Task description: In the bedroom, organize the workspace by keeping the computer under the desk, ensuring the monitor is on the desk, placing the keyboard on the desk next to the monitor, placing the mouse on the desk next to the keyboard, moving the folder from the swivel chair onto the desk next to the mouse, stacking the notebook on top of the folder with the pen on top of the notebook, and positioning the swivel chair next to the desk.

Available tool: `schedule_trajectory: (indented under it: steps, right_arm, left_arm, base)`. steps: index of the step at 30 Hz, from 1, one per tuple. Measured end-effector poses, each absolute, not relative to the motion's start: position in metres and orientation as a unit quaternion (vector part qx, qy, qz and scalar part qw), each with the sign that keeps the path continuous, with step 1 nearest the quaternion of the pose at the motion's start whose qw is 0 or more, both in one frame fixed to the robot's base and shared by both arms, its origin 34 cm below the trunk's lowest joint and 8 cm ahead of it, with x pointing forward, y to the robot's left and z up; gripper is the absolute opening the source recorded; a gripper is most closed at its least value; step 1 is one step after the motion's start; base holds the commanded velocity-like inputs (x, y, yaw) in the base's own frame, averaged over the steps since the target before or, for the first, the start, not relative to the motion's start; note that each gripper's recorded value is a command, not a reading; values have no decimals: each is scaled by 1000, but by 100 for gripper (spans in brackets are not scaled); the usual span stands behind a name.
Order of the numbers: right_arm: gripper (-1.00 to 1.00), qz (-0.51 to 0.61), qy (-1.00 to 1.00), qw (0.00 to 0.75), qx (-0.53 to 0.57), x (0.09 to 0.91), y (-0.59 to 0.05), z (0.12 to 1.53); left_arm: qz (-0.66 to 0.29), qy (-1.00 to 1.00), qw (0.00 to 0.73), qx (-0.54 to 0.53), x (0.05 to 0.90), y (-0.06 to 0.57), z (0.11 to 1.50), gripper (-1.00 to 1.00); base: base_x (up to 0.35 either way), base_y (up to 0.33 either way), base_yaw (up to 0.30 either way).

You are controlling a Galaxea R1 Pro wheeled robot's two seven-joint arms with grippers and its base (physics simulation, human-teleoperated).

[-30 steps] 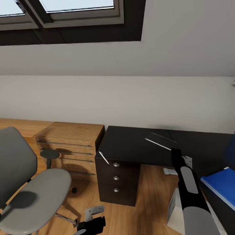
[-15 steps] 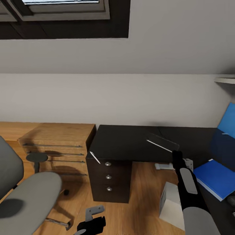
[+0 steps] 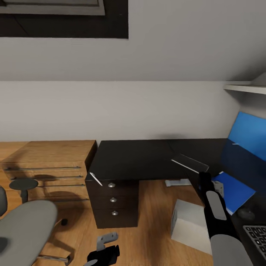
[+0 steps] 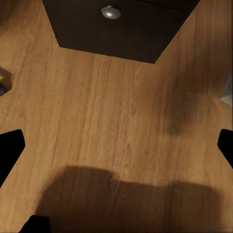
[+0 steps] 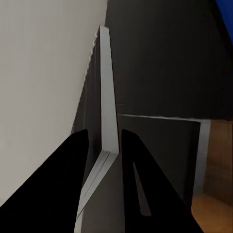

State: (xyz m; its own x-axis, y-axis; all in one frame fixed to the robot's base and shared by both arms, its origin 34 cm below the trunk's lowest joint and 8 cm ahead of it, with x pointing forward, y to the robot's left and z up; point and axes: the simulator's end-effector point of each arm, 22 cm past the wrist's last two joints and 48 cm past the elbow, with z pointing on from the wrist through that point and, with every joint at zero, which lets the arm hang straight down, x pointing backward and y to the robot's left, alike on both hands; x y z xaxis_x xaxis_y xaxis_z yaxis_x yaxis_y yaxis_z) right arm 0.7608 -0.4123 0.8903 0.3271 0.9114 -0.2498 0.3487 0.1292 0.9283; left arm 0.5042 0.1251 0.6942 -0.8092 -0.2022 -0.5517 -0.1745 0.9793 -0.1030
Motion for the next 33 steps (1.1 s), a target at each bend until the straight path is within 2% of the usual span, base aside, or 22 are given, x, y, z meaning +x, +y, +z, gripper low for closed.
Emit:
schedule_trajectory:
  steps: [27,33]
  right_arm:
    - [-100,228,519,537,625,756,-423,867]
    - [-100,228,521,537,623,757,-422,867]
  left_arm:
    - [-21,955,277,-99,499,125,683,100]
    - [-21,956,276,-100,498,126,681,100]
  base:
    - [0,0,-212]
    - [0,0,-70]
